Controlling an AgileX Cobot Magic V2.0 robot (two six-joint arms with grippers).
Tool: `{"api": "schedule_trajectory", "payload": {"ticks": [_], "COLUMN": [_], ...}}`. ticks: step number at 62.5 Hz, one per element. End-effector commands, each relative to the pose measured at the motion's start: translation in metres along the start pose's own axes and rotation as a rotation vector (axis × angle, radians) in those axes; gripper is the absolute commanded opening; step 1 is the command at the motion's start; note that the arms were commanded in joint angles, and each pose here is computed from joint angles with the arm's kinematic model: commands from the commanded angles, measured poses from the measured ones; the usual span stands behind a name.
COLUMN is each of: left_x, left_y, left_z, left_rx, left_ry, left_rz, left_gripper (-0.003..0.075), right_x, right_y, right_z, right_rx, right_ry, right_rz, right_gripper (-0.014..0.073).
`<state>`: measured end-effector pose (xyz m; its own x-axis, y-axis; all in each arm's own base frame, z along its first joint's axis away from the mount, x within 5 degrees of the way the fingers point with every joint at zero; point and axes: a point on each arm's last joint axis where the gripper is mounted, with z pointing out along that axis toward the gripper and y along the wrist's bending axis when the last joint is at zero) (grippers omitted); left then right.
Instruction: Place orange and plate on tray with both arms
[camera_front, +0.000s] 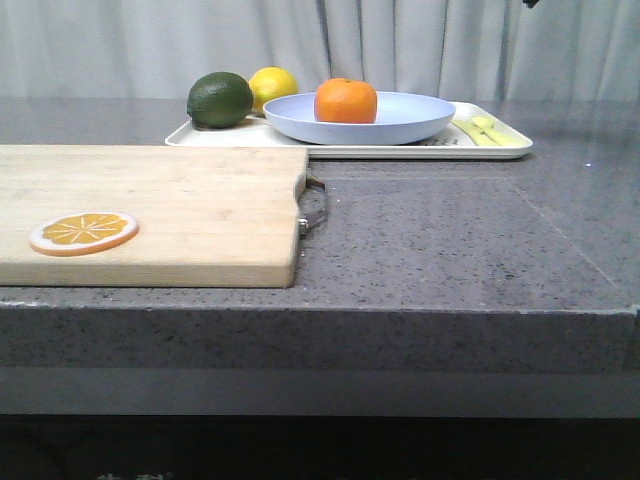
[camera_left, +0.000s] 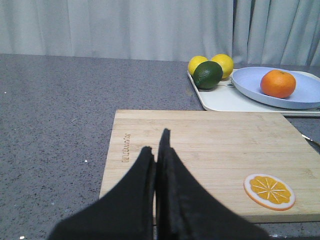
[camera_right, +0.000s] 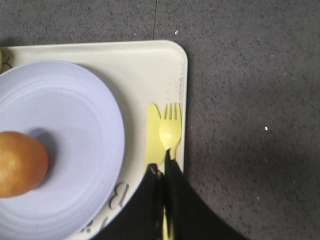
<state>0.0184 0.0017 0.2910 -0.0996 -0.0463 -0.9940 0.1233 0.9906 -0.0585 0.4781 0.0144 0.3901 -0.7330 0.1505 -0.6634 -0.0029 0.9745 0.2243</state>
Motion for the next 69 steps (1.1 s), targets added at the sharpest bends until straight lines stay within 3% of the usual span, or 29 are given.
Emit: {"api": "schedule_trajectory", "payload": {"ticks": [1,19,36,53,69], "left_x": [-0.015,-0.015,-0.015,-0.015,-0.015], "left_y": [-0.001,-0.001,-0.001,-0.001,-0.001], "left_z": [-0.001,-0.001,-0.001,-0.001,-0.001], "left_rx": [0.010,0.010,0.010,0.010,0.010], "left_ry": [-0.086,-0.086,-0.086,-0.086,-0.086], "left_rz": [-0.004,-0.004,-0.004,-0.004,-0.004], "left_gripper": [-0.0018,-0.0018,-0.0018,-0.0018,-0.0018], "right_x": [0.007,0.086,0.166,0.246,0.316], "right_y": [0.010,0.021,0.020,0.000,-0.017], "right_z": [-0.058,-0.098,-0.124,-0.140,-0.157], "right_rx": [0.007,0.118,0.112,0.094,0.054], "right_ry": [0.025,0.257,0.307,0.151,-0.194], "right_rz": [-0.047,-0.232,-0.283,-0.293,-0.306], "right_gripper": [-0.0060,-0.0060,-0.0060,-0.0060,-0.0060]}}
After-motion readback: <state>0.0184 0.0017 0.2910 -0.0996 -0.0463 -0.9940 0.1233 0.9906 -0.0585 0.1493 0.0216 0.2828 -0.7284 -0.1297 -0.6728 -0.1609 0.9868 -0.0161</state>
